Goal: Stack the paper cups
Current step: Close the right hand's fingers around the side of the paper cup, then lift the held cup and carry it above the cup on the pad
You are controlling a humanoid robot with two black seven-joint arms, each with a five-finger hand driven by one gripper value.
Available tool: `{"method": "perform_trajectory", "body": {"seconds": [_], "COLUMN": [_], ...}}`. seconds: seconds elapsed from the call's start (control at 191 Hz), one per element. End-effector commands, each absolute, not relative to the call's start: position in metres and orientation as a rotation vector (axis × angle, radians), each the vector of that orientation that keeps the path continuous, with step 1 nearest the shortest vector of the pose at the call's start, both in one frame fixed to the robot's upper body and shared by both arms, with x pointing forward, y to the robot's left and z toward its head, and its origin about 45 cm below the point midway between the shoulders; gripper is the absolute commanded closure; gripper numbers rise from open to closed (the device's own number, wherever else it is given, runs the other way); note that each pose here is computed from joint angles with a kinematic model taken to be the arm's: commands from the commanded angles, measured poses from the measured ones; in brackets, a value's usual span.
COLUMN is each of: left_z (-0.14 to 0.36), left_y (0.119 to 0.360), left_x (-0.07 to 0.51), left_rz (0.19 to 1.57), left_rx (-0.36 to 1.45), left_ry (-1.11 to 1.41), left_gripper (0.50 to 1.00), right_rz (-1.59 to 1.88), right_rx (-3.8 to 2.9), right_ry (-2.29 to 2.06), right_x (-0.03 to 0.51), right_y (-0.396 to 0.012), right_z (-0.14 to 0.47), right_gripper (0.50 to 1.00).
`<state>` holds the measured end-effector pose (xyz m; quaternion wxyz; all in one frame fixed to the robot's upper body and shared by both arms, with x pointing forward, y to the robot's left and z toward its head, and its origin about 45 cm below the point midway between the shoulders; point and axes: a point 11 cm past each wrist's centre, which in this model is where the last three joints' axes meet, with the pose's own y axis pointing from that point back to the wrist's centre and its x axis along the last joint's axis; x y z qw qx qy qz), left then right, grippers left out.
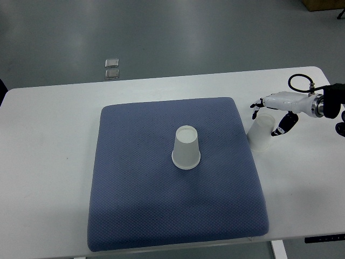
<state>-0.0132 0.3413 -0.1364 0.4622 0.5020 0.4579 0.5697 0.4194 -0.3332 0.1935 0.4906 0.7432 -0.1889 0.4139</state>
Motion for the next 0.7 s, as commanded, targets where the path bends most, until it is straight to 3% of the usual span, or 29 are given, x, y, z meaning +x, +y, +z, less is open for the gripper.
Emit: {"method": "perform_trajectory", "body": {"seconds": [0.0, 0.419, 0.529, 0.587, 0.697], "left_z": [-0.136, -0.136, -0.136, -0.136, -0.136], "left_y": [0.341, 0.341, 0.341, 0.341, 0.341], "left_x": [-0.013, -0.013, -0.013, -0.013, -0.013], "left_rz": [1.402, 1.401, 1.401, 1.401, 1.401], "left_rx": [1.234, 1.235, 1.235, 1.235, 1.235], "left_ry": [1.125, 1.126, 1.126, 1.126, 1.126], "left_gripper": [0.5, 0.5, 0.5, 0.5, 0.5], "right_rz": [0.991, 1.0, 0.996, 0.997, 1.016], "right_rx": [1.802, 1.811, 1.812, 1.808, 1.791], "right_ry": [-0.456, -0.431, -0.425, -0.42, -0.389], "right_x": [0.417, 0.415, 0.413, 0.413, 0.412], "right_y": [-0.336, -0.327, -0.327, -0.327, -0.328], "right_z": [0.188, 0.176, 0.174, 0.174, 0.172], "right_gripper": [0.587, 0.605, 0.64, 0.699, 0.766]}}
